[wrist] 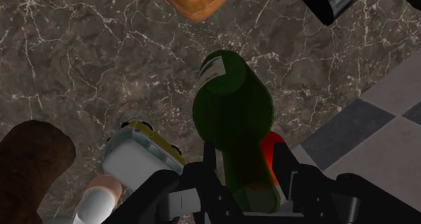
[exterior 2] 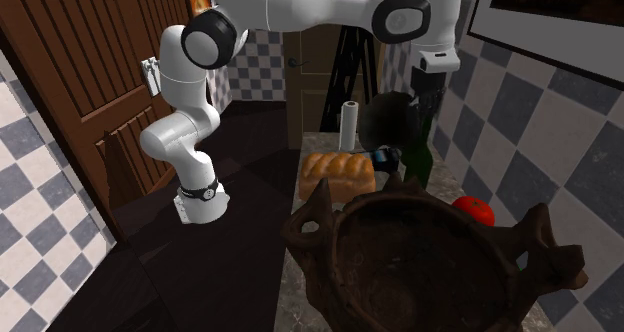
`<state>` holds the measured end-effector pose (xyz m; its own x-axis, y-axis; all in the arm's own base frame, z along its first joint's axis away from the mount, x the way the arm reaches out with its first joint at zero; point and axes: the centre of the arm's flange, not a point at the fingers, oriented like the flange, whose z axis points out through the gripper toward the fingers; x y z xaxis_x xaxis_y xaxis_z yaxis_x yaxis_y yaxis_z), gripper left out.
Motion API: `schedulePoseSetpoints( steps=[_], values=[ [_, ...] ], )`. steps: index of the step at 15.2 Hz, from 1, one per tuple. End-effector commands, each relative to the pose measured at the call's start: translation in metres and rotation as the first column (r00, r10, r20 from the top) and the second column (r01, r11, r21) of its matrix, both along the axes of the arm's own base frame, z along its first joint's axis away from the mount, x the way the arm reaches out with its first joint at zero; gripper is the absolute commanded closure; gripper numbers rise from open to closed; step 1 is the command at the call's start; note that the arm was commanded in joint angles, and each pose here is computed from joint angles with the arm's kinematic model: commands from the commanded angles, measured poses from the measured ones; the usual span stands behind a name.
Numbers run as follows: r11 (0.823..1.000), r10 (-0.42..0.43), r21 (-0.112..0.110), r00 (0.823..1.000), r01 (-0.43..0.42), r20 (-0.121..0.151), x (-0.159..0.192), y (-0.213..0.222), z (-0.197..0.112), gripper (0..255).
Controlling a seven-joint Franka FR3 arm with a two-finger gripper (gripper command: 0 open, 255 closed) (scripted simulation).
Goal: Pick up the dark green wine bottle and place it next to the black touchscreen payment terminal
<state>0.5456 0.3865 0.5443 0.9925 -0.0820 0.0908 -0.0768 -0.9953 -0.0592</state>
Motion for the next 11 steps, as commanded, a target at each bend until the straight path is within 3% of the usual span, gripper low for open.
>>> schedulePoseSetpoints(
  steps=[1, 7, 8, 11],
  values=[
    [1.0, 0.0, 0.001, 1.0, 0.0, 0.001, -0.0009, -0.0005, -0.0025, 255],
    [1.0, 0.0, 0.001, 1.0, 0.0, 0.001, -0.0009, -0.0005, -0.0025, 255],
    [1.0, 0.0, 0.001, 1.0, 0.0, 0.001, -0.0008, -0.0005, -0.0025, 0],
    [1.0, 0.0, 0.001, 1.0, 0.0, 0.001, -0.0008, -0.0005, -0.0025, 0]
  ],
)
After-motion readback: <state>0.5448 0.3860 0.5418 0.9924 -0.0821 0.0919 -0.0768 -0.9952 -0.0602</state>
